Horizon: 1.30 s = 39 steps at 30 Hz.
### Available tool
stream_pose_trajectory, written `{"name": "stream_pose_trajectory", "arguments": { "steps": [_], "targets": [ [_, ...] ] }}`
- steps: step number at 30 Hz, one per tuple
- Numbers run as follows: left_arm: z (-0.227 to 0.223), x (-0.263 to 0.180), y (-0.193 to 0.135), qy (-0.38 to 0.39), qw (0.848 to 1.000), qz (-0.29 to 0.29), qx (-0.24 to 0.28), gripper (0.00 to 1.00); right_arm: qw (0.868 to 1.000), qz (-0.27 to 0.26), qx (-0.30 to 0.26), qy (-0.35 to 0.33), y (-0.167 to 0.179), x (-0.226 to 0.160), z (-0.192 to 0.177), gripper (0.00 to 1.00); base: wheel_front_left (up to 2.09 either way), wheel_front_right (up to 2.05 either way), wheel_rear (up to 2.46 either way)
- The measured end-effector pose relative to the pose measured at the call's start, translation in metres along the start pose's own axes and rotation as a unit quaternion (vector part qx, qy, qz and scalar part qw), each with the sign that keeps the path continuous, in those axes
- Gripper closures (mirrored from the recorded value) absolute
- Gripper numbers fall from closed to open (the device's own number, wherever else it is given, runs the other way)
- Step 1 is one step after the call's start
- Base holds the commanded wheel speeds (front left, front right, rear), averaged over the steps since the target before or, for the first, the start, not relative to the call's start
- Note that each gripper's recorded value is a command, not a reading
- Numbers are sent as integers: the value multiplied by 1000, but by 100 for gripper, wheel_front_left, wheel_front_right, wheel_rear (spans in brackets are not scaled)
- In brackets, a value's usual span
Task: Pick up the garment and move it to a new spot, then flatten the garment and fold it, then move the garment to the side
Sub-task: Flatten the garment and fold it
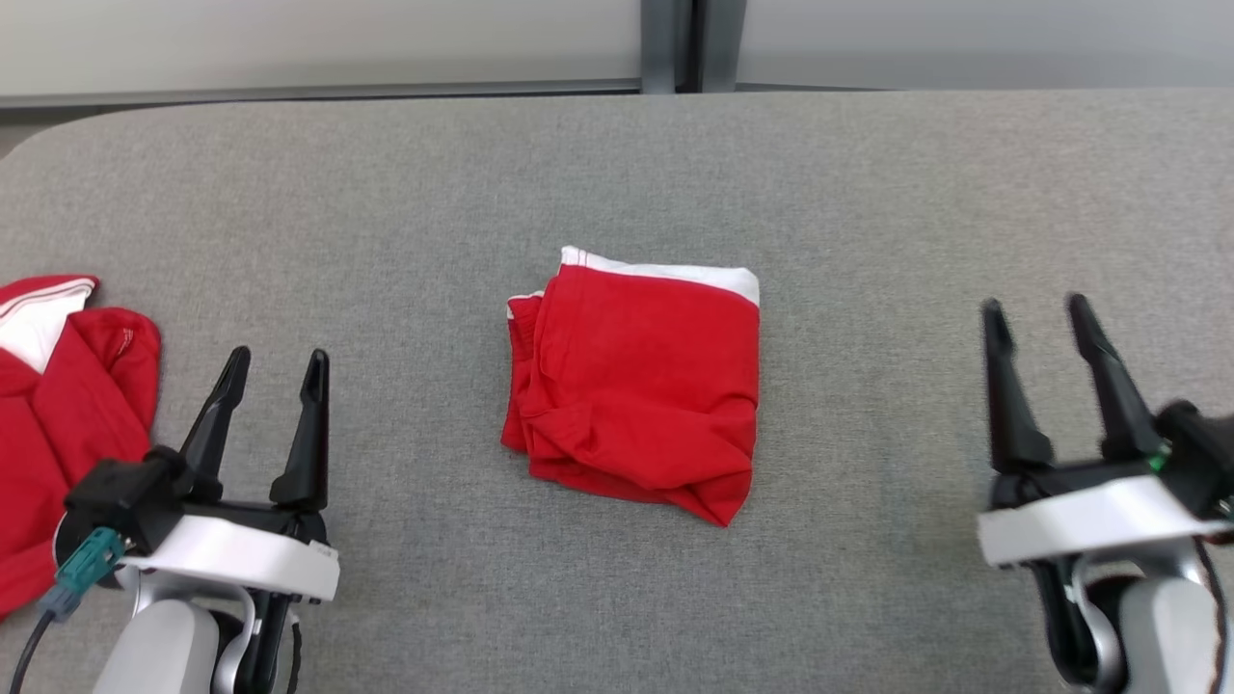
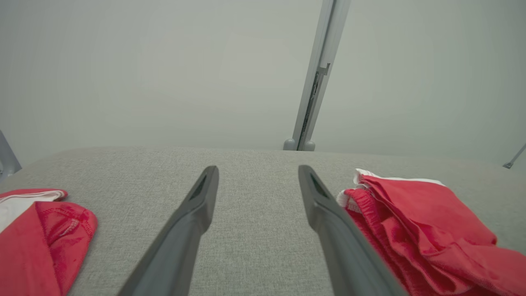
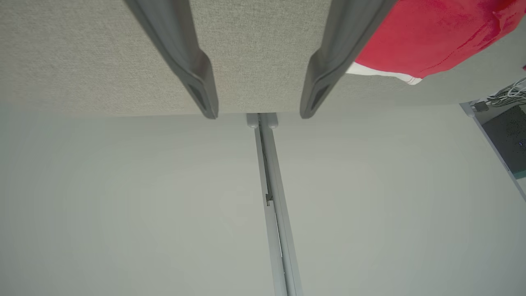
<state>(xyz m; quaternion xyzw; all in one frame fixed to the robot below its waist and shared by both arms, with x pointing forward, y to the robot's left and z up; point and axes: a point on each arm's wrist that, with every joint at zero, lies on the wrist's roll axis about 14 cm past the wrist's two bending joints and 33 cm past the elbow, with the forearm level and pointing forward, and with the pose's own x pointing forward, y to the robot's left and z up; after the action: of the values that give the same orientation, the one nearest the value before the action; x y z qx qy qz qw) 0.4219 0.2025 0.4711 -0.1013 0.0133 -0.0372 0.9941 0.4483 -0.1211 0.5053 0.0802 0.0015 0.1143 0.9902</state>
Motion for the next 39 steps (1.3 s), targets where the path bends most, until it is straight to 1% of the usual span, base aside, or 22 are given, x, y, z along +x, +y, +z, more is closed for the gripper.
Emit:
{"name": "stream_pose_trajectory", "arguments": {
  "steps": [2, 5, 11, 16, 22, 28, 39],
  "targets": [
    [0, -4, 1, 0, 1000, 3, 2, 0, 1000, -24, -6, 3, -15, -12, 1, 0, 0, 0, 0],
    [2, -10, 1, 0, 1000, 4, 3, 0, 999, -42, -10, 11, -24, -28, 2, 0, 0, 0, 0],
    [0, -31, 1, 8, 1000, 10, 12, 0, 998, -52, -11, 25, -25, -59, 4, 0, 0, 0, 0],
    [3, -51, -9, 9, 1000, 7, 10, 0, 998, -60, -10, 32, -24, -84, 8, 0, 0, 0, 0],
    [8, -68, -12, 6, 1000, 8, 11, 0, 998, -49, -11, 39, -12, -105, 10, 0, 0, 0, 0],
    [15, -79, -12, -3, 1000, 14, 15, 0, 999, -37, -13, 35, -1, -115, 17, 0, 0, 0, 0],
    [18, -83, -9, -4, 999, 21, 26, 0, 999, -36, -13, 37, 1, -120, 17, 0, 0, 0, 0]
  ]
}}
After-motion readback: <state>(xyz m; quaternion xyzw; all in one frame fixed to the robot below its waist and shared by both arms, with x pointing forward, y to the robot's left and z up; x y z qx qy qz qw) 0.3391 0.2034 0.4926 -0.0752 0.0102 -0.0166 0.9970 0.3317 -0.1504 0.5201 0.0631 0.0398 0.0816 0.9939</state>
